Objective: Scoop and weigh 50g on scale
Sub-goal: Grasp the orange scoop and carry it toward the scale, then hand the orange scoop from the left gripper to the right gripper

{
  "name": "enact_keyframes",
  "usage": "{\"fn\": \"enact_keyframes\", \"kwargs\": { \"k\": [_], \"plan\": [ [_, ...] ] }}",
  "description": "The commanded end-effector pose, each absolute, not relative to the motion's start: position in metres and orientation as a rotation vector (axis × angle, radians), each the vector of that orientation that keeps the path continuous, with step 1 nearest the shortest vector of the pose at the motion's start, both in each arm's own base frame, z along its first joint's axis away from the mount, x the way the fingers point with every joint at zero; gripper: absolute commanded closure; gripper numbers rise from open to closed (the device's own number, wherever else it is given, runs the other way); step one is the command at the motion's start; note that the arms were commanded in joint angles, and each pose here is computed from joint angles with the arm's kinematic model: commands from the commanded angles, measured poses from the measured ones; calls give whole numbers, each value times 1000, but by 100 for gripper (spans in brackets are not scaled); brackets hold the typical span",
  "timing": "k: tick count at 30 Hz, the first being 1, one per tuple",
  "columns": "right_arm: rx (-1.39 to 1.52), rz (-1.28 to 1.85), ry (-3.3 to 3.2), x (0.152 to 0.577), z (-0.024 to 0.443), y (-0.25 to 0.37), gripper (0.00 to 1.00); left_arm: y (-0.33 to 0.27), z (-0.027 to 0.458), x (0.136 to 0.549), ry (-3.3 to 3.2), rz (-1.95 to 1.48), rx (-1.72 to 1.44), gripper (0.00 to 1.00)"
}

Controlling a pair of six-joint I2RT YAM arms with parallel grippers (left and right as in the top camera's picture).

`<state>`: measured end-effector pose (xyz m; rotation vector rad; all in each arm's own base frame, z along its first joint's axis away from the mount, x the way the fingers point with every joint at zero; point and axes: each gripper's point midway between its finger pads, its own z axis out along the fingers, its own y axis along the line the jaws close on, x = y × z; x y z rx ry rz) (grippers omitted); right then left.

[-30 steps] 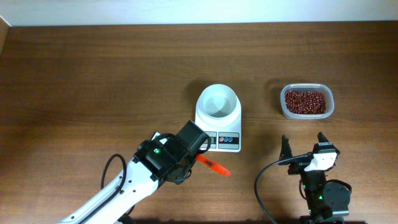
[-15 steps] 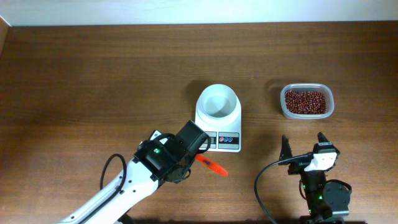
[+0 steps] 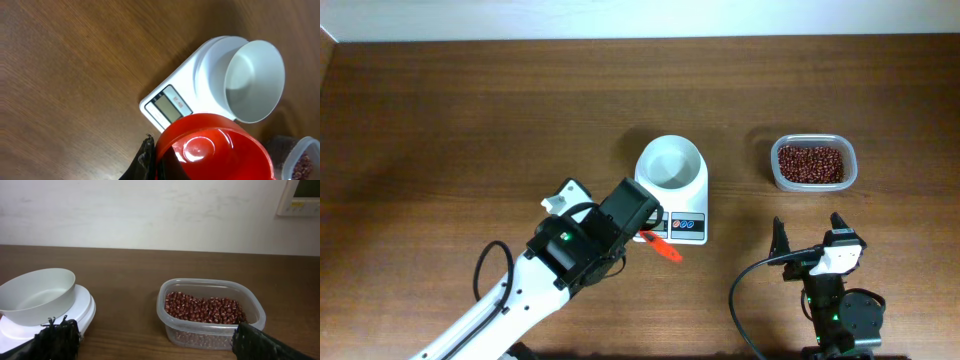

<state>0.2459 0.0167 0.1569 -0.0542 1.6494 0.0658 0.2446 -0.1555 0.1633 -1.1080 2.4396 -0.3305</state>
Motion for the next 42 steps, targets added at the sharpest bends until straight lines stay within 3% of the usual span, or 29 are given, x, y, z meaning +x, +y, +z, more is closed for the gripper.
{"fn": "enact_keyframes", "kwargs": {
  "k": [1, 2, 5, 7, 10, 11, 13, 17, 24, 26, 30, 36, 39, 42],
  "plan": [
    [-49, 72, 1644, 246, 157, 17, 1, -160, 167, 242, 2476, -344, -1074, 100],
    [-63, 133, 1639, 245, 158, 25, 1, -160, 166, 242, 2477, -347, -1078, 100],
    [242, 1049, 1706, 221, 164, 94, 1, -155, 165, 246, 2438, -381, -1229, 100],
    [277, 1328, 1768, 203, 164, 118, 1, -151, 164, 248, 2406, -416, -1362, 100],
    [152, 1360, 1639, 198, 199, 123, 2, -153, 166, 252, 2330, -469, -1496, 100],
    [121, 1446, 1602, 189, 213, 129, 10, -155, 167, 257, 2319, -491, -1495, 100],
    [123, 1565, 1654, 179, 211, 138, 16, -165, 161, 264, 2329, -515, -1496, 100],
    [129, 1644, 1772, 175, 193, 149, 16, -199, 129, 257, 2521, -543, -1543, 100],
    [133, 1605, 1991, 182, 158, 189, 16, -201, 129, 258, 2589, -538, -1388, 100],
    [61, 1518, 2024, 190, 157, 206, 16, -200, 130, 258, 2646, -524, -1234, 100],
    [31, 1499, 1988, 216, 173, 230, 18, -196, 126, 245, 2700, -478, -1244, 100],
    [-32, 1547, 2022, 221, 175, 259, 43, -196, 125, 245, 2701, -476, -1246, 100],
    [-32, 1547, 2027, 220, 174, 260, 65, -196, 125, 245, 2701, -476, -1246, 100],
    [-33, 1548, 2028, 220, 174, 260, 77, -196, 125, 245, 2701, -476, -1246, 100]
  ]
}}
